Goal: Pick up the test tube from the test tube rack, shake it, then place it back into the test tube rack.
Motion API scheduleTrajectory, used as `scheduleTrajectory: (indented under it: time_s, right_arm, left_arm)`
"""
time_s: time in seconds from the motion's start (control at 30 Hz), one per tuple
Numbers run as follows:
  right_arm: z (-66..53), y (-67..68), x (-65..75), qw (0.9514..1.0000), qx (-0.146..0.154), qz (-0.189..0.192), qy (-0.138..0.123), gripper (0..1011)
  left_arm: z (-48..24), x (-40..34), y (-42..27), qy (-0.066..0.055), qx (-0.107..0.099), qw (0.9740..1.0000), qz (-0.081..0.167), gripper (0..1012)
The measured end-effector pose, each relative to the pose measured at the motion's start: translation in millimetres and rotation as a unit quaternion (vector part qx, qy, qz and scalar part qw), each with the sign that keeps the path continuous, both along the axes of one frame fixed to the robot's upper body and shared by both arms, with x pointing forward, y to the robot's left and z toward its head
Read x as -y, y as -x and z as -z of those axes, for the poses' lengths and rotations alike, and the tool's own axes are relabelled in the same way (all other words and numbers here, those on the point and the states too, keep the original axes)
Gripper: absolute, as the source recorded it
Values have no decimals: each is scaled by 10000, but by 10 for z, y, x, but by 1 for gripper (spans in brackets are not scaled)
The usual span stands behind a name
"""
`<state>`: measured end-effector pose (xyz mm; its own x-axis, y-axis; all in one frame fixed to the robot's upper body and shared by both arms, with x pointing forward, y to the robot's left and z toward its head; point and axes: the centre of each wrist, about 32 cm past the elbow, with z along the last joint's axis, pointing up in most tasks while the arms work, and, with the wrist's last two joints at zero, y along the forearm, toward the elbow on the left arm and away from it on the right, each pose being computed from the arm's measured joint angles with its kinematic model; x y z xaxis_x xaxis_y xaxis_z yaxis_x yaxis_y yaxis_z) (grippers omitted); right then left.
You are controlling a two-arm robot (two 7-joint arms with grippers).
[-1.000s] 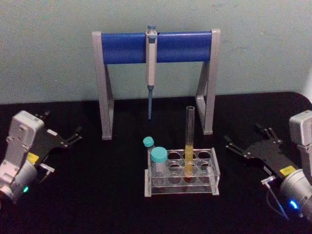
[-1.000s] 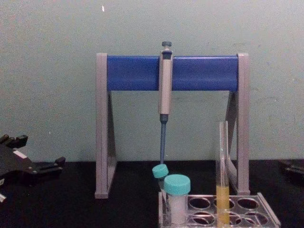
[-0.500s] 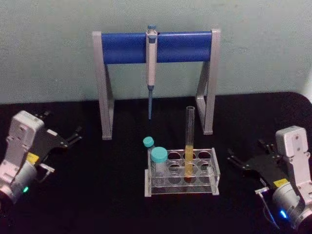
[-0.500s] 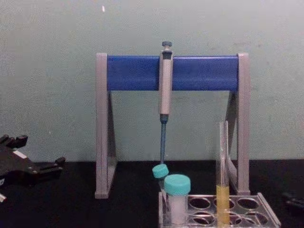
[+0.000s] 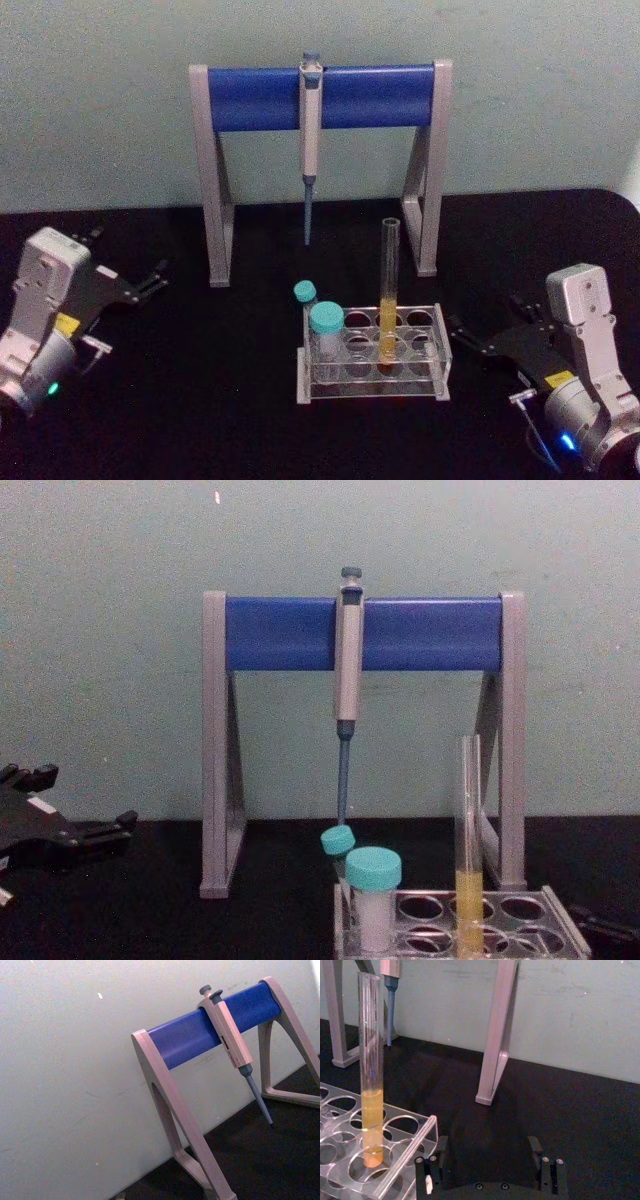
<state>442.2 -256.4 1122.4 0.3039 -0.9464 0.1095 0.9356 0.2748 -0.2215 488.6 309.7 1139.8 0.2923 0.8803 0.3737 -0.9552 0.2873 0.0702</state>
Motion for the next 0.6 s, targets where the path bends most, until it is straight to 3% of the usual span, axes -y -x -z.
scheduleTrajectory:
  time_s: [0.6]
  right_arm:
    - [-5, 7, 4, 10000, 16, -1, 4, 1000]
  left_arm:
    - [0, 0, 0, 0, 0, 10000, 0, 1009]
